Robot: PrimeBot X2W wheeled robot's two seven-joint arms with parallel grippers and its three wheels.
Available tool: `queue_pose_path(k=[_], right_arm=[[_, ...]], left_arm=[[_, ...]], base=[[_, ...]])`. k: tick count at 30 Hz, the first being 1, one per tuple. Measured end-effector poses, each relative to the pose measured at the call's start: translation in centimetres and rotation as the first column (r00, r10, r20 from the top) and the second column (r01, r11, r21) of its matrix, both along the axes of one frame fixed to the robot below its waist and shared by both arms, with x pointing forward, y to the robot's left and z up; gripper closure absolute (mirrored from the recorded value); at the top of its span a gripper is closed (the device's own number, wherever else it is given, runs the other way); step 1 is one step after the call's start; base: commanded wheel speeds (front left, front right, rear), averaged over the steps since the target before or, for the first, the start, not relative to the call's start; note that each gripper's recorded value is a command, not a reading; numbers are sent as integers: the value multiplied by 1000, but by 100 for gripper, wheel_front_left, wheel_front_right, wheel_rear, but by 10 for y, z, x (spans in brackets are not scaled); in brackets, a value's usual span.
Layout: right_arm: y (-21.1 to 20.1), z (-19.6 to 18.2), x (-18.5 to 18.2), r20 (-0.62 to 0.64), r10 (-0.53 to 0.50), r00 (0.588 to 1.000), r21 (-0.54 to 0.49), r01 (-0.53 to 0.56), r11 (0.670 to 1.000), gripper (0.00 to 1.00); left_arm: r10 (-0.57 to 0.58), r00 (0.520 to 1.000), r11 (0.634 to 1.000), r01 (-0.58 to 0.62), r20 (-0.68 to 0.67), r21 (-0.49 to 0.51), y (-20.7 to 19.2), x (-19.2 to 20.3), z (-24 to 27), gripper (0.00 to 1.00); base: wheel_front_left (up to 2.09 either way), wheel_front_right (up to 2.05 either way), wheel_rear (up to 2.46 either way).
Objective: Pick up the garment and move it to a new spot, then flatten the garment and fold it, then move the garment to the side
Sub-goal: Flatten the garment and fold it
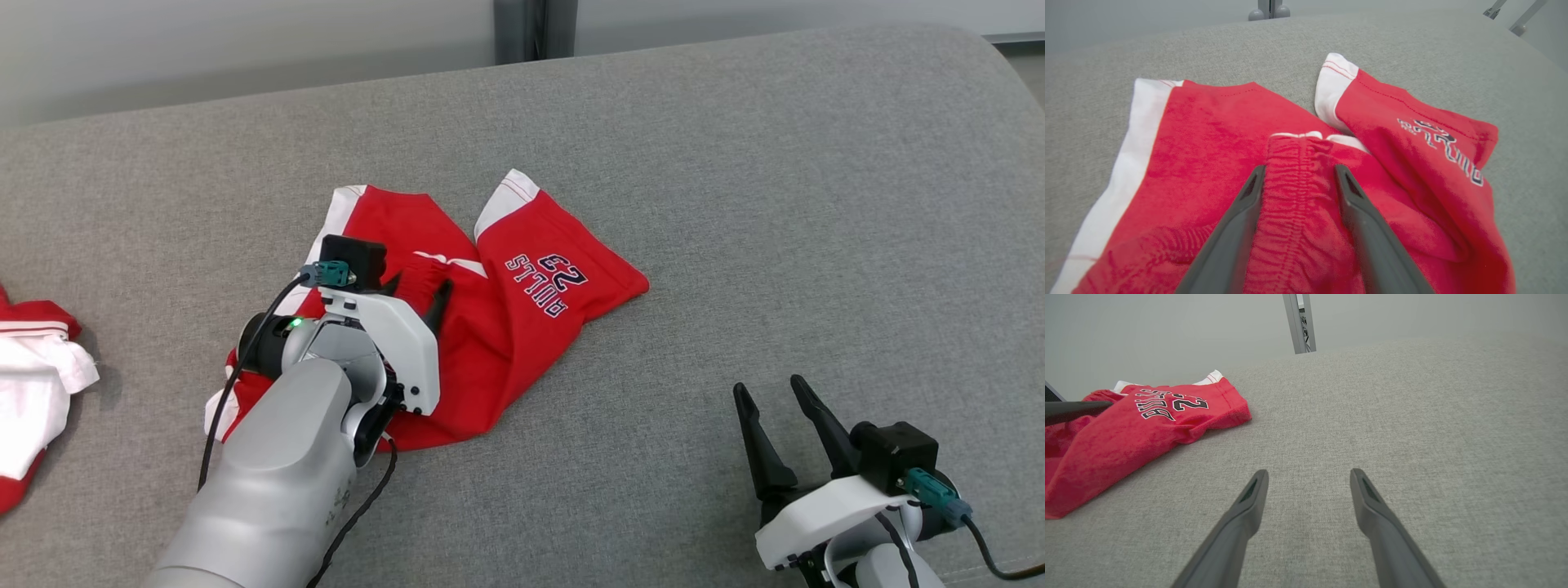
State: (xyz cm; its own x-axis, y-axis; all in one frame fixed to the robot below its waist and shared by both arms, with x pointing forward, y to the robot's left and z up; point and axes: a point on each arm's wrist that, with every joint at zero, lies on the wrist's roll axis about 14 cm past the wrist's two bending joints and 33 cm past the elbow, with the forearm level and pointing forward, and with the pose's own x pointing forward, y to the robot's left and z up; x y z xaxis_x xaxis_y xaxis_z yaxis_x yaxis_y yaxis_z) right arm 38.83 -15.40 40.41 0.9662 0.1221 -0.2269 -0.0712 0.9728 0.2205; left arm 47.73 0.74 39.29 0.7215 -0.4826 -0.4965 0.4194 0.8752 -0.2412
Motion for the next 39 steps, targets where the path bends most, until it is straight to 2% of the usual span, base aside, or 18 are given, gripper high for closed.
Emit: queue_pose_path(k=[1,4,7,11,15,18,20,21,23,24,26,27,32,37,39], right_arm=[[0,0,0,0,1,1000,1,-1,1000,0],[-1,1,0,1,-3,1000,5,3,1000,0],[-3,2,-1,3,-13,1000,5,13,1000,0],[-8,3,-3,4,-29,1000,9,29,1000,0],[-11,7,-6,12,-40,999,12,39,999,0],[-13,10,-8,20,-47,999,15,46,999,0],[-14,12,-10,26,-52,998,17,51,999,0],[-15,13,-11,26,-56,998,20,55,998,0],[-16,15,-12,34,-62,998,24,61,998,0],[-16,15,-12,34,-62,998,24,61,998,0],[-17,16,-13,37,-65,997,25,64,998,0],[-17,15,-15,34,-68,997,27,67,997,0],[-10,15,-14,35,-46,998,25,45,999,0],[-2,18,-13,44,-18,999,21,17,1000,0],[1,20,-13,50,-9,999,17,8,1000,0]], left_arm=[[-8,1000,1000,8,5,2,-2,-1,0,100],[-11,997,1000,12,71,-21,-8,6,12,100],[-43,979,999,44,201,-1,-17,18,33,100],[-116,907,993,112,405,33,-35,37,79,100],[-155,774,986,164,614,42,-61,52,156,100],[-148,611,972,233,778,2,-88,42,235,100],[-118,522,963,268,844,-31,-96,27,272,100],[-107,488,960,277,867,-38,-97,19,284,100],[-94,464,959,281,881,-46,-93,8,288,100],[-94,464,959,281,881,-46,-93,8,288,100],[-85,503,965,255,860,-53,-81,5,269,100],[-71,566,979,198,822,-52,-59,7,239,100],[-5,728,998,47,685,-42,0,-5,157,100],[68,854,997,-75,516,-8,50,-44,79,100],[112,878,992,-127,465,0,68,-59,59,88]], base=[[0,0,0],[0,0,0],[0,0,0],[0,0,0],[0,0,0],[0,0,0],[0,0,0],[0,0,0],[0,0,0],[0,0,0],[0,0,0],[0,0,0],[0,0,0],[0,0,0],[0,0,0]])
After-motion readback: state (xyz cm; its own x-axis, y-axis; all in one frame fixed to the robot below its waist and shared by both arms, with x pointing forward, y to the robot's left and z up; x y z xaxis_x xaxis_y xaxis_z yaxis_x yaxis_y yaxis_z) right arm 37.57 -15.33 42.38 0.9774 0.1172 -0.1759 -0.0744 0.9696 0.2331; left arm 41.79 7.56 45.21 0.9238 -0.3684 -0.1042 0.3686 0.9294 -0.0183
